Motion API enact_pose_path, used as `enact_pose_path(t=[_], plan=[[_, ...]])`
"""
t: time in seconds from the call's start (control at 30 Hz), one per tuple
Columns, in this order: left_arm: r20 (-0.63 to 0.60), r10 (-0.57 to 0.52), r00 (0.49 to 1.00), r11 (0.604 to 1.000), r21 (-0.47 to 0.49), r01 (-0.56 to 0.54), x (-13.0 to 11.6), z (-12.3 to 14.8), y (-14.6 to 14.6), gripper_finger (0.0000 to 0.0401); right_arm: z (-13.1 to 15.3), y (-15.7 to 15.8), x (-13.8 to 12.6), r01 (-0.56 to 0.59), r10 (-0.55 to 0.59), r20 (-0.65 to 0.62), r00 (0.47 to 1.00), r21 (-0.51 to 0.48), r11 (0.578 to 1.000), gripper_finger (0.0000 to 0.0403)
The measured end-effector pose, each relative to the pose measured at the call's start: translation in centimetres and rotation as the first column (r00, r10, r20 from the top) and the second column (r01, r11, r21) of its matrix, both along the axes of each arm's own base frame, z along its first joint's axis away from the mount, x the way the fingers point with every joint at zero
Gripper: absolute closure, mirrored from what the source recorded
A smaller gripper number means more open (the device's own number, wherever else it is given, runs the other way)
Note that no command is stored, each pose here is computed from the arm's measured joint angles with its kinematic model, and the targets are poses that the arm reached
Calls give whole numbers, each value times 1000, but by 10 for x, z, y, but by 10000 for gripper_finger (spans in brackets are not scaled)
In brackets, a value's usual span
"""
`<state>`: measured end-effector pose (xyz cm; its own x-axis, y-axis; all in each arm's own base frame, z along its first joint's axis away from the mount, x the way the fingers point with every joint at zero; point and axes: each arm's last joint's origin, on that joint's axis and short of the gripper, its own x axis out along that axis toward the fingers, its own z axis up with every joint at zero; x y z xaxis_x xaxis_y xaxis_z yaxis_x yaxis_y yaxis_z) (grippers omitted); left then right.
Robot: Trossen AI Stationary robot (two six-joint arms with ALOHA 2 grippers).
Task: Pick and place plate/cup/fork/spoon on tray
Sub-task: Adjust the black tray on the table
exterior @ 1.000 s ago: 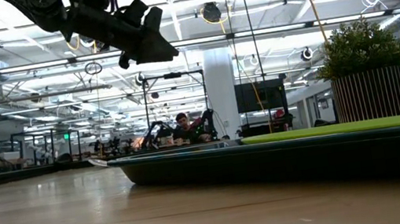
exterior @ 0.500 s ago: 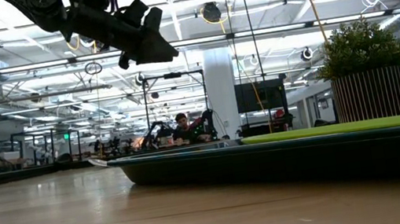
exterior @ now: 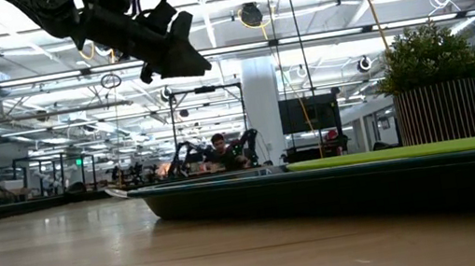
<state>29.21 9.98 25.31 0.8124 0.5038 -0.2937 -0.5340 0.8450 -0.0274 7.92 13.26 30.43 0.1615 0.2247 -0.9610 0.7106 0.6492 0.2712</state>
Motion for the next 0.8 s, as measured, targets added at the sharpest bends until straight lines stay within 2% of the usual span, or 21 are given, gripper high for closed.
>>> enact_pose_path(t=[0.17,0.27,0.37,0.43,0.53,0.63,0.8], plan=[[1,0,1000,1000,0,0,0,0,0,277,-4,29,2,-9,6,27,1000,92,996,400],[-8,0,1000,1000,9,0,0,0,1,277,-12,44,3,-5,4,9,1000,91,996,402],[-27,1,1000,999,-35,-2,-2,-4,1,277,-19,56,2,-3,4,-11,1000,75,997,402],[-54,-58,997,996,-67,54,-2,-7,-2,277,-23,61,0,-10,11,-22,1000,60,998,402],[-99,-188,977,980,-91,180,1,-9,-12,277,-26,64,-5,-35,36,-34,999,30,999,402],[-134,-240,961,967,-115,226,6,-1,-23,277,-25,60,-11,-54,54,-43,998,10,999,402],[-217,-188,958,967,-213,141,8,11,-38,277,-18,42,-20,-66,62,-66,996,-46,997,403]])
